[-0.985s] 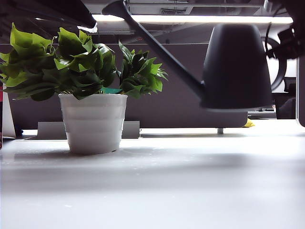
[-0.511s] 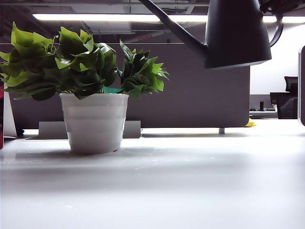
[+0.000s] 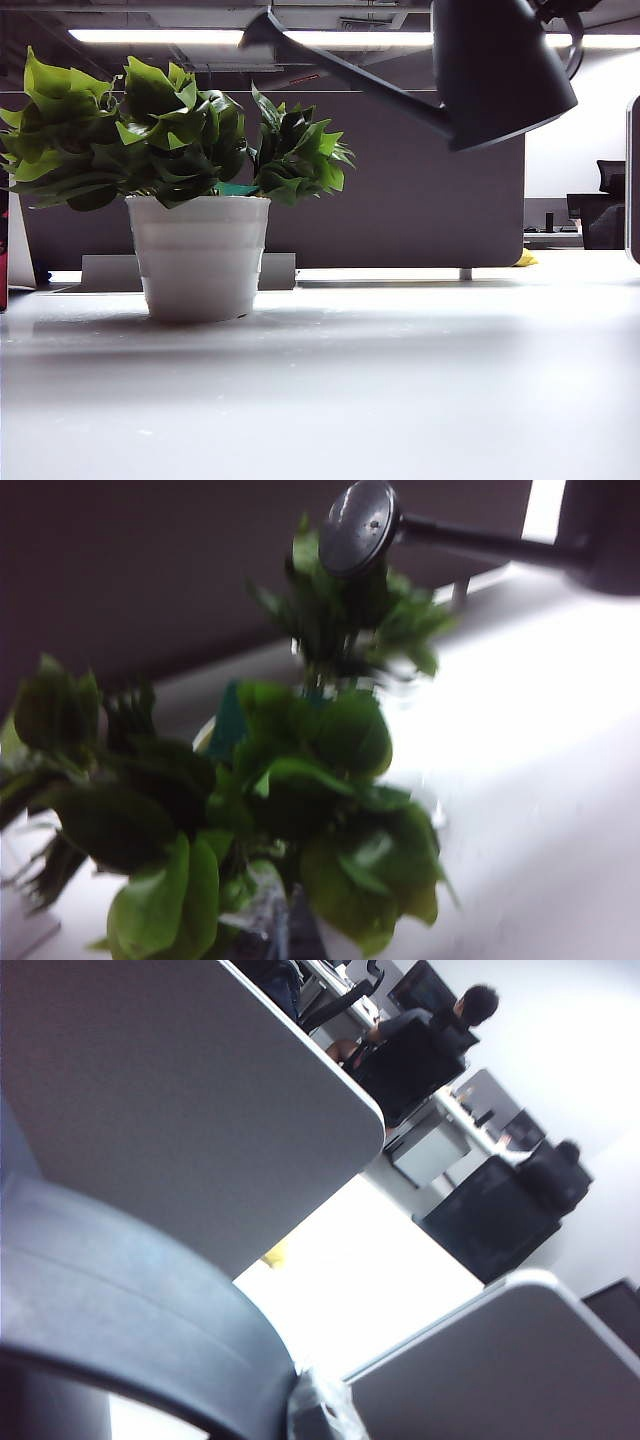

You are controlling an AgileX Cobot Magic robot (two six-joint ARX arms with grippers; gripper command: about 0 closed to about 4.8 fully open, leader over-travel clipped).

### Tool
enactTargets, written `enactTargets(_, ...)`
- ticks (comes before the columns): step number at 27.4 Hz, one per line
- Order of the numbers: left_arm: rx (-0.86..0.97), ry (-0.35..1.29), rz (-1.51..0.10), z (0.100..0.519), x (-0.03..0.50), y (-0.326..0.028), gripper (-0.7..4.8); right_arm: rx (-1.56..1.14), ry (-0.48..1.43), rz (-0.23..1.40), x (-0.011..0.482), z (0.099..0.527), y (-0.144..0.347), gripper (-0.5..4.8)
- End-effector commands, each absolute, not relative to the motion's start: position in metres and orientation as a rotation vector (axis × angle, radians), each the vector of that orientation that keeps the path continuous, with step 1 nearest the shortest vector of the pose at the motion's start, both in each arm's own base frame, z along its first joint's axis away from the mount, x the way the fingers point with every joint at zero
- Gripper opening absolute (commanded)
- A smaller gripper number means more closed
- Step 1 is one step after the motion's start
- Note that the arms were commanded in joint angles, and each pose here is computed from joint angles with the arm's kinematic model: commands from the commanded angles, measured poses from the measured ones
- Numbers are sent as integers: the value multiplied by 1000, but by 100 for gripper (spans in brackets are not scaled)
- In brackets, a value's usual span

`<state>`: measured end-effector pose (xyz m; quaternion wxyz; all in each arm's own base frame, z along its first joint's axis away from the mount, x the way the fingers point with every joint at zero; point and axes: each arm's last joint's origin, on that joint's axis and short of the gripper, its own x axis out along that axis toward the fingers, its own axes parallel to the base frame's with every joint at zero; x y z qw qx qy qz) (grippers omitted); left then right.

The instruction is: Pick up the watering can from the table, water the potted plant, and put the can back.

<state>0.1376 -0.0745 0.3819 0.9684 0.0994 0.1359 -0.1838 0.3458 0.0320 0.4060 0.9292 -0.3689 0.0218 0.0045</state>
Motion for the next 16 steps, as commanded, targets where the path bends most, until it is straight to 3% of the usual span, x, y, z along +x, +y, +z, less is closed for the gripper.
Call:
enactTargets(1,226,378,-352,381,151,-75,-5,-789,-68,-25,345,427,37,-6)
enactTargets(16,204,474,-328,377,175,-87,-5,-984,-99,-41,361,441,58,-5)
